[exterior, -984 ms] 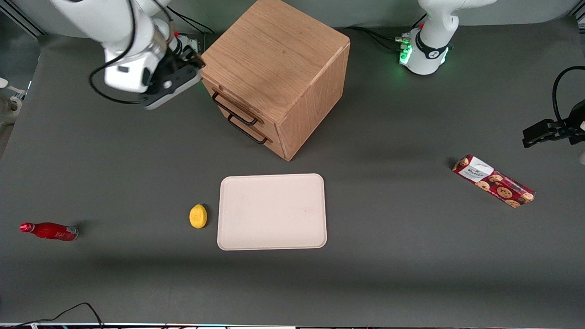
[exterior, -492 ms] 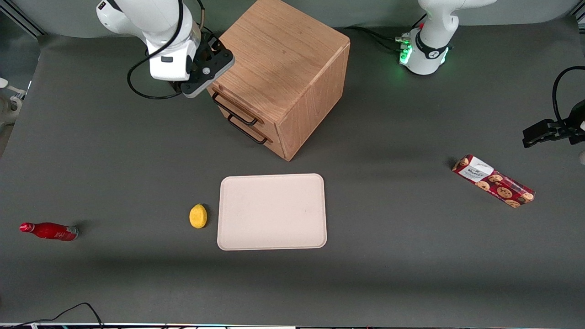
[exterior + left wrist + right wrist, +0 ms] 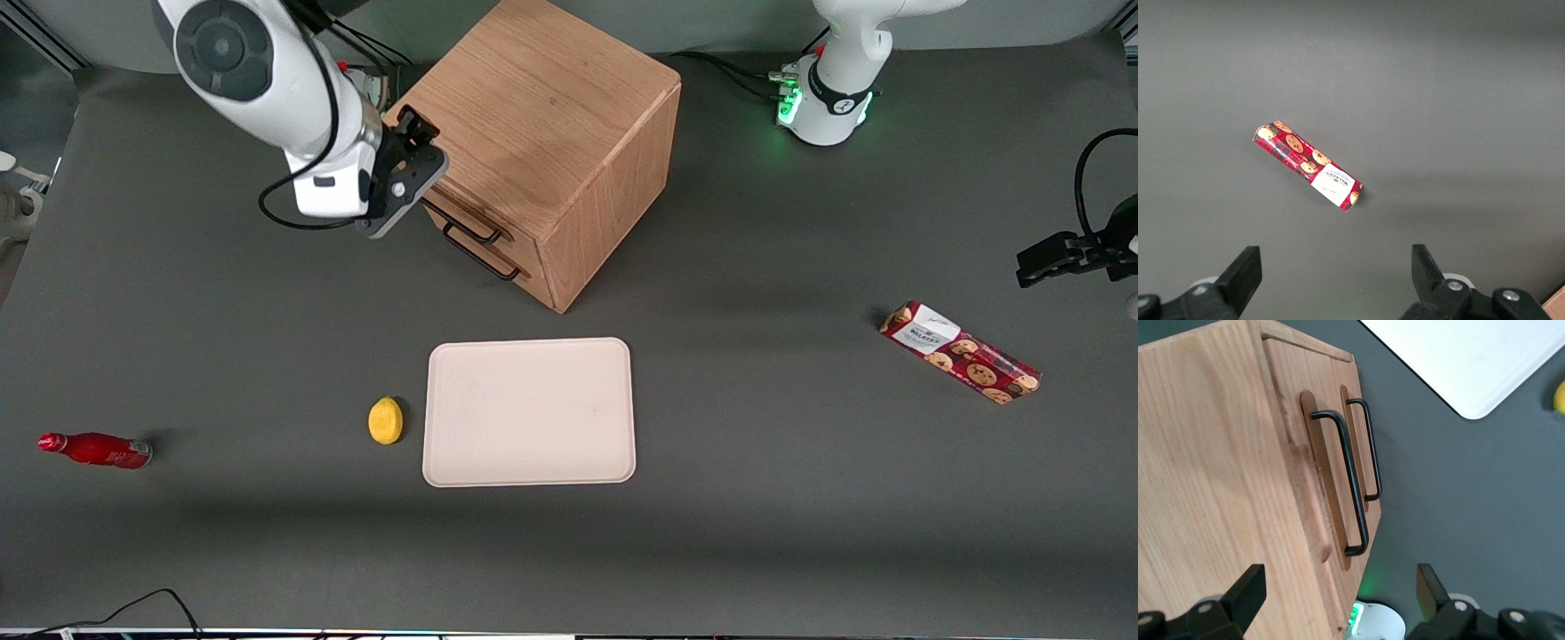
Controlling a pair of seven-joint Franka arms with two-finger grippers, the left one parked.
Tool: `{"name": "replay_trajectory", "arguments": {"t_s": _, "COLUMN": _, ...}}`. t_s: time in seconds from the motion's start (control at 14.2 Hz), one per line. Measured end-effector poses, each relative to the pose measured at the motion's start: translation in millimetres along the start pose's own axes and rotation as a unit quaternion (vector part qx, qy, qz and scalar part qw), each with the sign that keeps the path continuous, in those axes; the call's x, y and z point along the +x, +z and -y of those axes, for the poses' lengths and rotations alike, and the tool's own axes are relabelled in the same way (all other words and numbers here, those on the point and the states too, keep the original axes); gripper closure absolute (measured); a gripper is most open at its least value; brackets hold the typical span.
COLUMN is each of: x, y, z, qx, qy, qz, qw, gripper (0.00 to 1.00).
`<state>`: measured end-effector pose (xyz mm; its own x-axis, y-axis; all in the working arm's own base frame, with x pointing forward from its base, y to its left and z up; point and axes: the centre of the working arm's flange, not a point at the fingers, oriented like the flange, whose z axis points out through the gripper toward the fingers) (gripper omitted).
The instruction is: Open upper drawer
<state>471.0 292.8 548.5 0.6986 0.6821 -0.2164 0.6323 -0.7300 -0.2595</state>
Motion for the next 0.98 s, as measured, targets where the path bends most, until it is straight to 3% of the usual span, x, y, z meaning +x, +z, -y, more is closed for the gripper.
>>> {"name": "replay_trajectory", "arguments": {"t_s": 0.28, "x": 9.6, "y": 29.8, "z": -15.9, "qx": 0.006, "qy": -0.001, "qz": -0.006, "qw": 1.0000, "gripper": 0.00}}
{"name": "replay_trajectory", "arguments": {"t_s": 0.42, "x": 14.3, "y": 48.6, "z": -23.0, "qx": 0.021, "qy": -0.009, "qz": -0.012, "qw": 0.9997, "gripper": 0.00}}
{"name": "replay_trajectory", "arguments": {"t_s": 0.98, "x": 25.6, "y": 95.3, "z": -39.7, "qx": 0.039, "qy": -0.024, "qz": 0.020, "qw": 0.9988, "gripper": 0.00}}
